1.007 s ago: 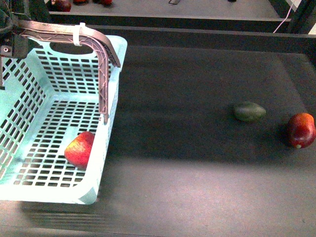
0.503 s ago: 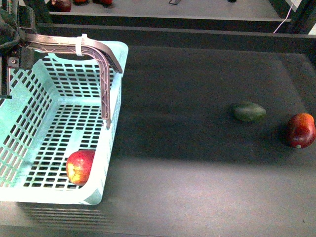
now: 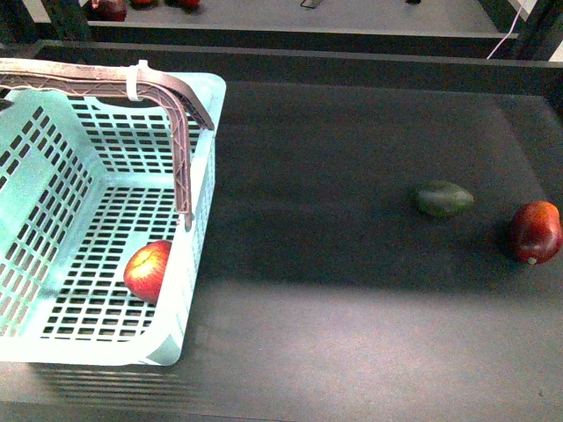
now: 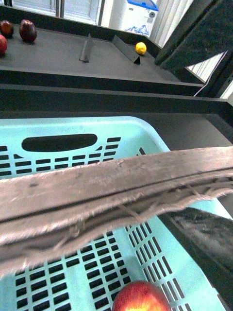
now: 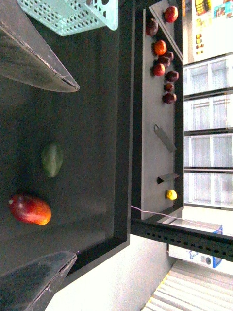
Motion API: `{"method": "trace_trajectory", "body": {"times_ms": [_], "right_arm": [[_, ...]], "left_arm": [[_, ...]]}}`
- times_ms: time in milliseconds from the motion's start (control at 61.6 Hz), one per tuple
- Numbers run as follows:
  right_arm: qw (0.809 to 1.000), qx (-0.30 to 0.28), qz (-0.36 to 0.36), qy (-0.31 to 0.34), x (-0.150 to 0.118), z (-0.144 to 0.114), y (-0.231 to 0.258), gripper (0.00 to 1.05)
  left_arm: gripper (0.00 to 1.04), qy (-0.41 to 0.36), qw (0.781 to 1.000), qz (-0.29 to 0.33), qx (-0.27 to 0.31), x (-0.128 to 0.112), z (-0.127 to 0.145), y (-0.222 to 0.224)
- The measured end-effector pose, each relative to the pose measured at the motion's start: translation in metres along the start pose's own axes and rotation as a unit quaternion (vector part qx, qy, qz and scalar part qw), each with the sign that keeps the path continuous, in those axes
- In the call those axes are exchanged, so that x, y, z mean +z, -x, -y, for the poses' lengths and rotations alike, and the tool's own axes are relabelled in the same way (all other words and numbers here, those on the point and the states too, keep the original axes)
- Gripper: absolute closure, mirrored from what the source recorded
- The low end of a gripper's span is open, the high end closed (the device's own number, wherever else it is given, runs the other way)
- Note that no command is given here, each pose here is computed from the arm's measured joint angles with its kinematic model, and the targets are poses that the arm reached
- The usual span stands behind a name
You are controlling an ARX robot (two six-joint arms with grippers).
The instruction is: Pick apple with right arm and hold basket with left
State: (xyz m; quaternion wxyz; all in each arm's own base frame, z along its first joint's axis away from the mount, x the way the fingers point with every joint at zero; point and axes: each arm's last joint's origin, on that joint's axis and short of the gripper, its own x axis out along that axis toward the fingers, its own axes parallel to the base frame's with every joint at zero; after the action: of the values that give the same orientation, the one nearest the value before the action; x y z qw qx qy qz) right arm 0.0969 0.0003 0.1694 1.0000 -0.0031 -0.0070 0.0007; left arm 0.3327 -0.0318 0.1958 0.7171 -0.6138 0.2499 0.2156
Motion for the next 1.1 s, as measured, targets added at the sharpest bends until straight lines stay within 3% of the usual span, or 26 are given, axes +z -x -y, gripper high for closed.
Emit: {"method": "trace_trajectory", "body": {"times_ms": [227, 438, 471, 536, 585, 698, 779, 926, 1104], "right_arm": [[1.000, 0.000, 0.000, 0.000, 0.000, 0.000, 0.000, 0.09], [1.000, 0.000, 0.000, 0.000, 0.000, 0.000, 0.000, 0.09], [1.000, 0.000, 0.000, 0.000, 0.000, 0.000, 0.000, 0.09], [1.000, 0.000, 0.000, 0.000, 0.000, 0.000, 0.000, 0.09], [1.000, 0.000, 0.000, 0.000, 0.000, 0.000, 0.000, 0.09], [1.000, 0.000, 0.000, 0.000, 0.000, 0.000, 0.000, 0.09], [1.000, 0.000, 0.000, 0.000, 0.000, 0.000, 0.000, 0.09], [1.000, 0.000, 0.000, 0.000, 0.000, 0.000, 0.000, 0.09], [1.000, 0.000, 0.000, 0.000, 0.000, 0.000, 0.000, 0.09]], "left_arm": [[0.07, -0.004, 0.999, 0.007, -0.047, -0.004, -0.009, 0.088], [0.08, -0.010, 0.998, 0.004, -0.064, -0.007, -0.008, 0.097], [0.12, -0.046, 0.994, 0.018, -0.099, -0.007, -0.010, 0.094], [0.25, -0.191, 0.960, 0.068, -0.195, -0.006, -0.024, 0.091], [0.35, -0.307, 0.913, 0.119, -0.242, -0.004, -0.038, 0.094], [0.57, -0.504, 0.798, 0.214, -0.252, 0.001, -0.054, 0.107], [0.73, -0.566, 0.755, 0.235, -0.234, 0.003, -0.069, 0.112], [1.02, -0.601, 0.730, 0.241, -0.220, 0.005, -0.093, 0.117], [1.02, -0.607, 0.724, 0.247, -0.216, 0.014, -0.112, 0.125]]}}
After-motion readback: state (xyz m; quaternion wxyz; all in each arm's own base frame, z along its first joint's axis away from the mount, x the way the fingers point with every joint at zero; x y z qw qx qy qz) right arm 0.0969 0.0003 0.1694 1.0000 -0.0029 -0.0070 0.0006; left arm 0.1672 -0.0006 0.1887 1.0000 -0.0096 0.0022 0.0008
